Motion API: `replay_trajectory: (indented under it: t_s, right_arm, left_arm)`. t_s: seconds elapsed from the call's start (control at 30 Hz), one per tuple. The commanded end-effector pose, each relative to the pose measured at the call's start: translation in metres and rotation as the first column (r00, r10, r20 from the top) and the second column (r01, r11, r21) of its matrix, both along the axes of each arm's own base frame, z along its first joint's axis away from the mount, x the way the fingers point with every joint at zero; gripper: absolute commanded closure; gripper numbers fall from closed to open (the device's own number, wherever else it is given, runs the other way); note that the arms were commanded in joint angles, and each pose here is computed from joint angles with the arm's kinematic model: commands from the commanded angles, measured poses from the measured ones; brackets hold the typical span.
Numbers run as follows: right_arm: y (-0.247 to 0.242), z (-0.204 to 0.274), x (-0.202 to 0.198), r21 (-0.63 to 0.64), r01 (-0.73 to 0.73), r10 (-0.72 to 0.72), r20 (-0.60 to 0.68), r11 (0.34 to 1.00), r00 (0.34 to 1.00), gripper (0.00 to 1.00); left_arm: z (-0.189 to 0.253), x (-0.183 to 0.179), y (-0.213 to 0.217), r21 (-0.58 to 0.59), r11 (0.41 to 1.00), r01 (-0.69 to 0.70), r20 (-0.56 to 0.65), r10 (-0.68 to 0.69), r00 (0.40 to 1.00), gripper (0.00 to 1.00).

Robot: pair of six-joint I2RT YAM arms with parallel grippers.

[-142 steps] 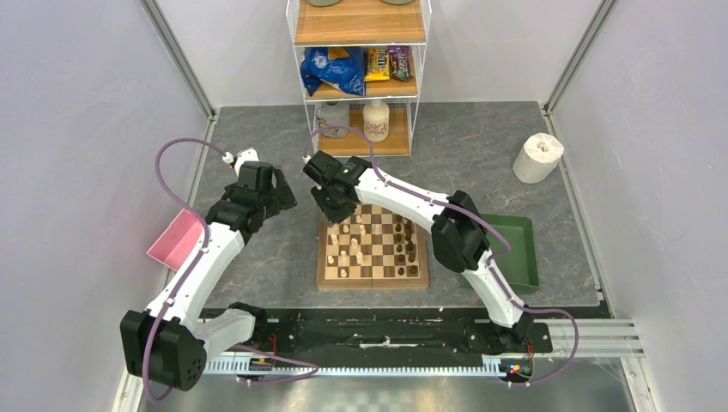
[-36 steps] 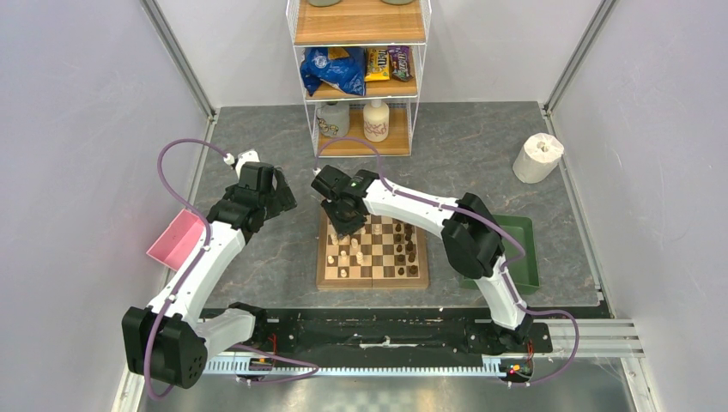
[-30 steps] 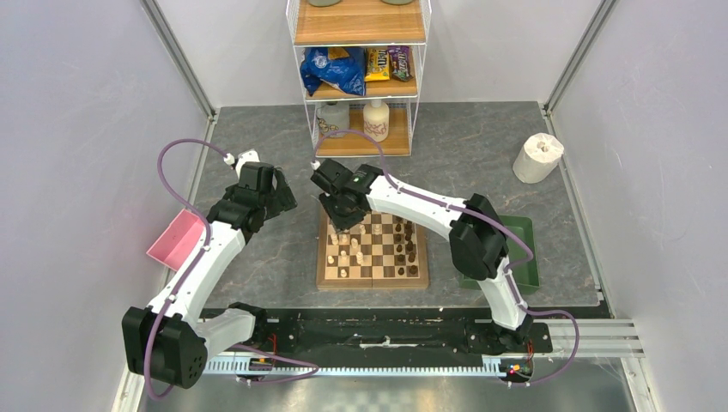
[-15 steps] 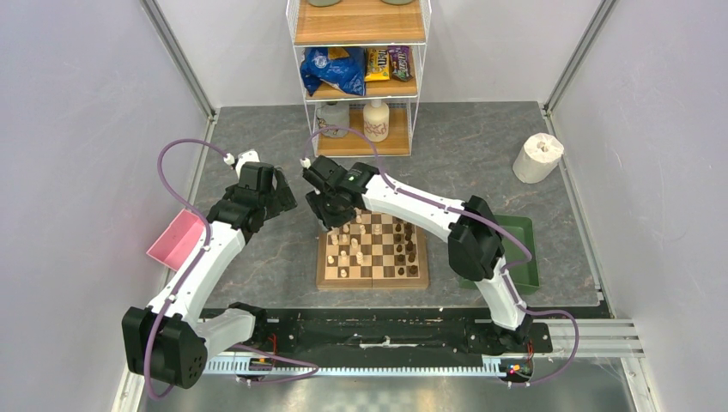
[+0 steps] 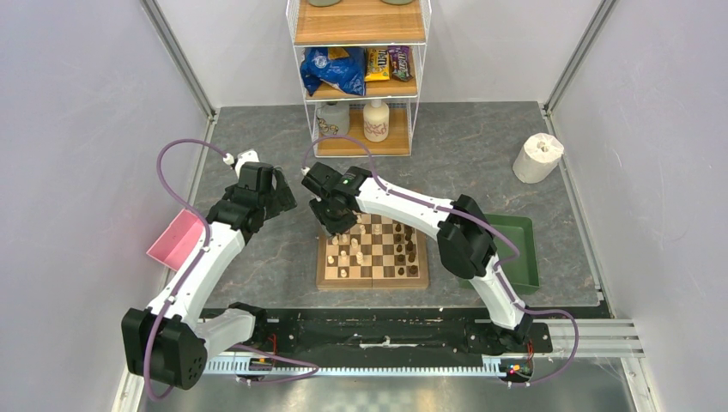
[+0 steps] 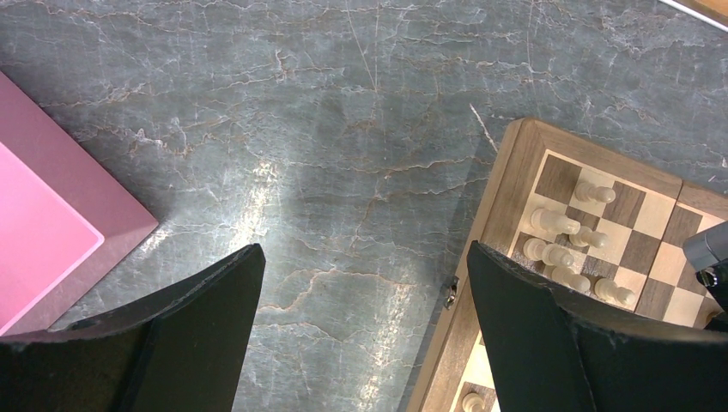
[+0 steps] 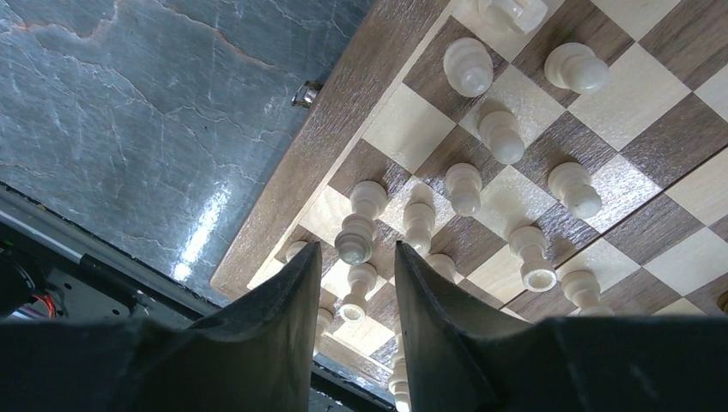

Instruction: Set up the chess pieces on the board

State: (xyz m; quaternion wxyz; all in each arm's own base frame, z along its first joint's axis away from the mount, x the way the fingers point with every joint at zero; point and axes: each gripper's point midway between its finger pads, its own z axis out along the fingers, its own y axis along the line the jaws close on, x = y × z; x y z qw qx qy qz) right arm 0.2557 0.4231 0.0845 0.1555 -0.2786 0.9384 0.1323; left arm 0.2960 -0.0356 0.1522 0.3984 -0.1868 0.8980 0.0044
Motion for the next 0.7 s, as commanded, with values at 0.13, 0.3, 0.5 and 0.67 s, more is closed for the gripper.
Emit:
replay_trajectory:
  t_s: [0.13,0.3,0.5,0.67]
  right_arm:
    - [0.0091,0.0073,0.0023,0.018,-0.023,0.023,0.023,1.000,0.999,0.61]
    - [0.0114,0.0079,0.0051,0.020,-0.025,0.024,0.029,0.999,0.999,0.63]
    - [0.0152,0.0091,0.0073,0.024,-0.027,0.026,0.036,0.999,0.999,0.74]
    - [0.0153,0.0091,0.0083,0.023,-0.025,0.024,0.039,0.999,0.999,0.78]
  left_arm:
    - [0.0091,0.0046,0.0016,-0.015,1.000,-0.018,0.052,0.019,0.998,0.05]
    - [0.0088,0.0040,0.0015,-0.017,1.000,-0.019,0.052,0.020,0.998,0.05]
    - [0.0095,0.0038,0.0012,-0.018,1.000,-0.017,0.054,0.017,0.998,0.05]
    - [0.0086,0.0032,0.0008,-0.019,1.000,-0.014,0.052,0.015,0.999,0.05]
